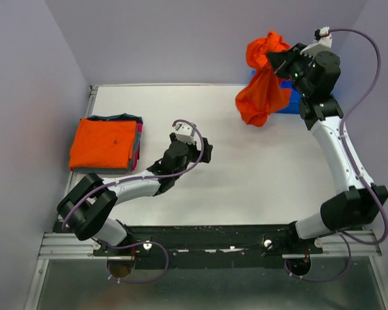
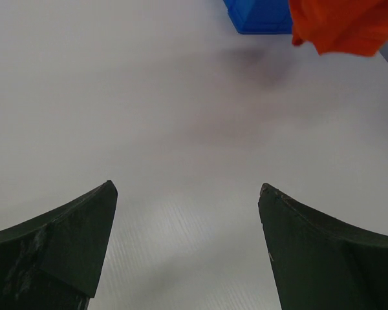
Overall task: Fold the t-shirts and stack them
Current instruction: Move the tshirt to the center of the board
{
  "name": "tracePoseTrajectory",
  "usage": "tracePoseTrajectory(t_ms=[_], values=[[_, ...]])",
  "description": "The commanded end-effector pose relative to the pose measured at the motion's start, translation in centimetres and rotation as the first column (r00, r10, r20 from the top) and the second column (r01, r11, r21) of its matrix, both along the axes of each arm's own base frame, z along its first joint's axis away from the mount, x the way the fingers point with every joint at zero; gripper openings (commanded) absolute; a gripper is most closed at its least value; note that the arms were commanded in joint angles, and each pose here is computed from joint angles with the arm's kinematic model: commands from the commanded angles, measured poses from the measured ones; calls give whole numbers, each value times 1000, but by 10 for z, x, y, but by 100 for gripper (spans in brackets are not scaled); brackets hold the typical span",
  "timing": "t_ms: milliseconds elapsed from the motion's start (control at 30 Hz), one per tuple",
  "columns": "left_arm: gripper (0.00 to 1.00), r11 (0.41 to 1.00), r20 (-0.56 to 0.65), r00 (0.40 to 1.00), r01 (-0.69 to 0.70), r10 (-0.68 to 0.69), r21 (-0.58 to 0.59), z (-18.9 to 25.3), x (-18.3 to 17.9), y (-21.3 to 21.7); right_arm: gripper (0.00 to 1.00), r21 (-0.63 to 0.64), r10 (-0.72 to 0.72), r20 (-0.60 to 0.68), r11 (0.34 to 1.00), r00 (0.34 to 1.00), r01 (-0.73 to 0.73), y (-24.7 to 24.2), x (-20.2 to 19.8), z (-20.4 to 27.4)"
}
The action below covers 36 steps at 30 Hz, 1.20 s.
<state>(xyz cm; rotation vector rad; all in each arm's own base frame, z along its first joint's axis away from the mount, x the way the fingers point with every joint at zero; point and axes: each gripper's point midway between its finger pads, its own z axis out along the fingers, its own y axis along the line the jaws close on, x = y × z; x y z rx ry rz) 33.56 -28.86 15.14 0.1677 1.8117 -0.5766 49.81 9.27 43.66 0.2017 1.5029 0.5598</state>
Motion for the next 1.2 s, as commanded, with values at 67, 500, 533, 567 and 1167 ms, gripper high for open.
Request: tracePoseTrajectory(t_ms=[67,500,533,567,1167], values=[[99,997,50,996,-71,72,-13,21,0,17,29,-22,153,-89,988,984,-156,25,-79,-27],[95,994,-182,977,-109,109,7,15,-48,47,71,-20,98,-535,992,839,-128,5,-186,-230],[95,995,-207,973,-96,98,17,11,-56,46,73,-21,97,-558,991,824,-131,5,-194,-242],[95,996,-233,968,-86,91,28,6,-61,46,73,-20,104,-574,990,812,-141,7,-202,-251],[87,998,-579,814,66,-47,13,-98,-113,-8,70,-408,-197,-727,894,657,-184,40,-144,-325]])
